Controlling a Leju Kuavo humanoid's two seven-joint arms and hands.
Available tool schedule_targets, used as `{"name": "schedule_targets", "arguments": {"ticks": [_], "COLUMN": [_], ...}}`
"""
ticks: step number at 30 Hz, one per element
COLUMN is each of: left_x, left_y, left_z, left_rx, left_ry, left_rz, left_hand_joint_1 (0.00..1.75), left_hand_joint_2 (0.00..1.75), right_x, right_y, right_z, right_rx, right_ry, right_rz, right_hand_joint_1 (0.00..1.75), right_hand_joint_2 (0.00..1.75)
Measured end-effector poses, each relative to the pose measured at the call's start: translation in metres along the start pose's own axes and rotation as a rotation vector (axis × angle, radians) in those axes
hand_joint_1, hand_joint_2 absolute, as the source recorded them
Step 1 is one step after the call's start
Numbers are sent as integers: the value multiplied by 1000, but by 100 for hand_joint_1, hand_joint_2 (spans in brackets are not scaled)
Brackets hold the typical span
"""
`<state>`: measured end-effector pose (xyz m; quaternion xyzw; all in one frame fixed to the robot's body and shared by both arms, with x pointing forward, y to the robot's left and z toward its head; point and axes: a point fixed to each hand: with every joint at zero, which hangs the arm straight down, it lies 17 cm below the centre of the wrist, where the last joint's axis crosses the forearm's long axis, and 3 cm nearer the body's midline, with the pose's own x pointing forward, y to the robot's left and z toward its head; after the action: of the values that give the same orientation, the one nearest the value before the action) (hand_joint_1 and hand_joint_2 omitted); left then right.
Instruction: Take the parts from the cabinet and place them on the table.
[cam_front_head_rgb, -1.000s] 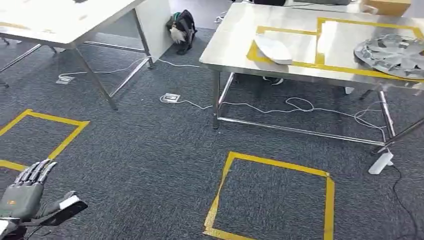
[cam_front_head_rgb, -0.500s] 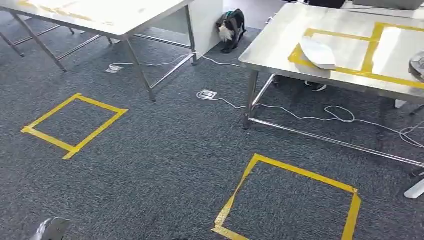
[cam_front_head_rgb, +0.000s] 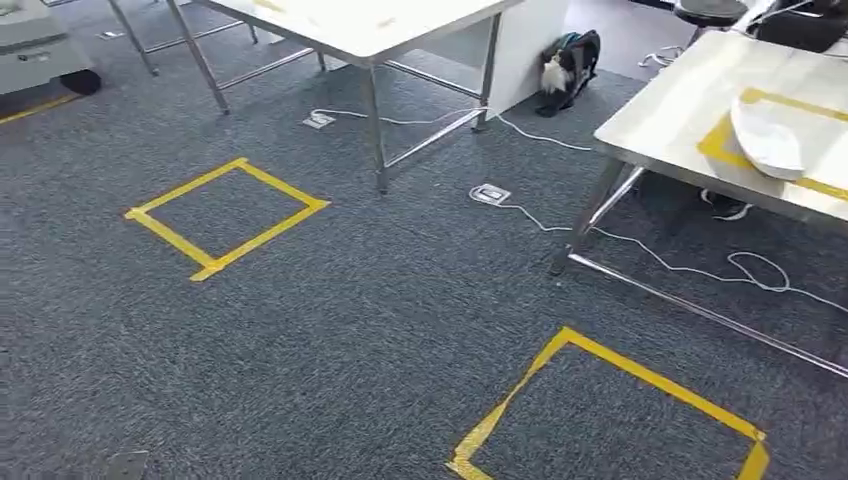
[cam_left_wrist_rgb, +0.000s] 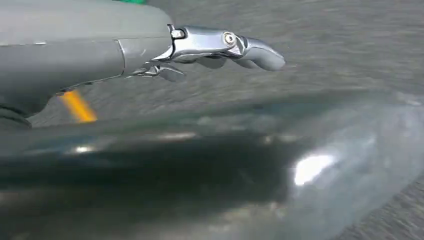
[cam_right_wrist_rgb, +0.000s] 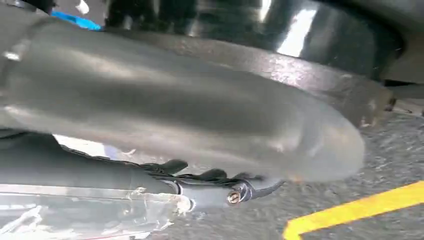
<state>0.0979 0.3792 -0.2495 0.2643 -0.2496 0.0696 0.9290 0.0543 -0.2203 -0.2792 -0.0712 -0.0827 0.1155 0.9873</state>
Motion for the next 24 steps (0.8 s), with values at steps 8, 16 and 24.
{"name": "schedule_targets", "arguments": {"ticks": [8, 16, 24], "left_x": [-13, -6, 0], "left_y": [-26, -46, -59], "left_z": [14, 21, 25], "left_rx": [-32, -75, -103], "left_ry": [67, 66, 57], "left_rz": [35, 58, 66], "left_hand_joint_1": [0, 0, 0], "left_hand_joint_2": [0, 0, 0], "right_x": [-2, -5, -1], "right_y": [4, 6, 5], "right_z": [1, 1, 1], "right_rx": [9, 15, 15], "right_ry": [9, 20, 14], "right_rz": [-12, -11, -12], "right_hand_joint_1": [0, 0, 0], "right_hand_joint_2": [0, 0, 0]}}
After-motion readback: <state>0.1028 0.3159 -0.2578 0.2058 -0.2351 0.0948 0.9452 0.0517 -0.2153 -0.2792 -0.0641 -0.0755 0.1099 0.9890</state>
